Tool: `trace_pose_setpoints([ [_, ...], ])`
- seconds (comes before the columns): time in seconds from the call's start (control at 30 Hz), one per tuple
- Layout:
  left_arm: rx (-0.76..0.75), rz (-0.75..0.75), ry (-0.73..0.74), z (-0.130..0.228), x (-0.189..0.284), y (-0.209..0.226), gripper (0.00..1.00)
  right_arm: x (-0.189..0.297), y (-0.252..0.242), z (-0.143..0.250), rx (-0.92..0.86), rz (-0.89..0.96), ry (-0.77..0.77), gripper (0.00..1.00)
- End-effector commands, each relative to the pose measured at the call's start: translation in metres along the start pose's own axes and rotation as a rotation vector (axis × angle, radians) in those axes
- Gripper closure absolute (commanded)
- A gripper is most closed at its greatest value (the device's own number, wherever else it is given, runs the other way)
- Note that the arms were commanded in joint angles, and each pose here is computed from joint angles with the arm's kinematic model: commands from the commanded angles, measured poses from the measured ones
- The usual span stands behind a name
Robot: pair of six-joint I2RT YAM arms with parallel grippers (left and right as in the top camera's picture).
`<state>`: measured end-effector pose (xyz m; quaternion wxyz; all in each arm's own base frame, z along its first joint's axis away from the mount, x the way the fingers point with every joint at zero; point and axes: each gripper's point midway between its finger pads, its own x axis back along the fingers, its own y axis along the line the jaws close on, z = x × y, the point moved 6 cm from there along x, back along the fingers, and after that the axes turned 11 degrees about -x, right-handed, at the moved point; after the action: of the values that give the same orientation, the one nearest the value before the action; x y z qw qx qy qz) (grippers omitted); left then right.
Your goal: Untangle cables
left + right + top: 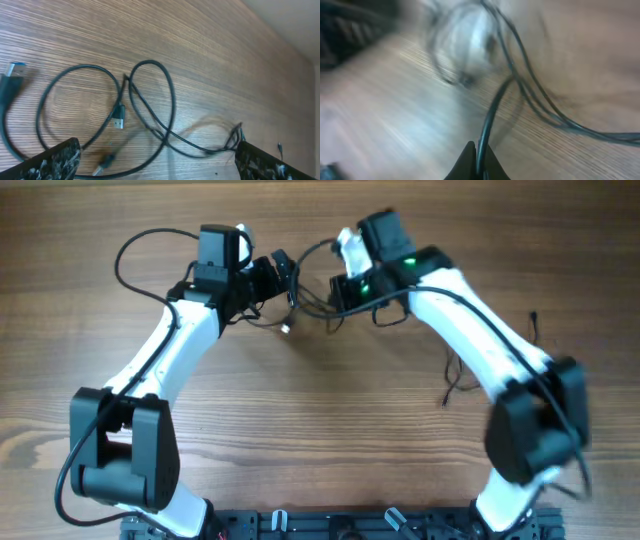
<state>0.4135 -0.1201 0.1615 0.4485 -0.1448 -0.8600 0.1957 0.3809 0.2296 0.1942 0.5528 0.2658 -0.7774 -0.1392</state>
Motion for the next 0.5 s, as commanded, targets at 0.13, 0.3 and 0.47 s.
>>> trace_pose_setpoints([
  [0.13,0.273,0.062,0.057,0.023,-0.023,-0.041,0.0,0.179,0.069,-0.005,0.172,0.011,-0.438,0.96],
  [0.3,0.79,0.179,0.258,0.042,-0.021,-0.073,0.0,0.212,0.071,0.004,0.217,0.07,-0.527,0.95],
  [0.47,0.887,0.216,0.385,0.054,-0.017,-0.084,0.0,0.218,0.041,0.002,0.068,0.298,-0.582,0.95],
])
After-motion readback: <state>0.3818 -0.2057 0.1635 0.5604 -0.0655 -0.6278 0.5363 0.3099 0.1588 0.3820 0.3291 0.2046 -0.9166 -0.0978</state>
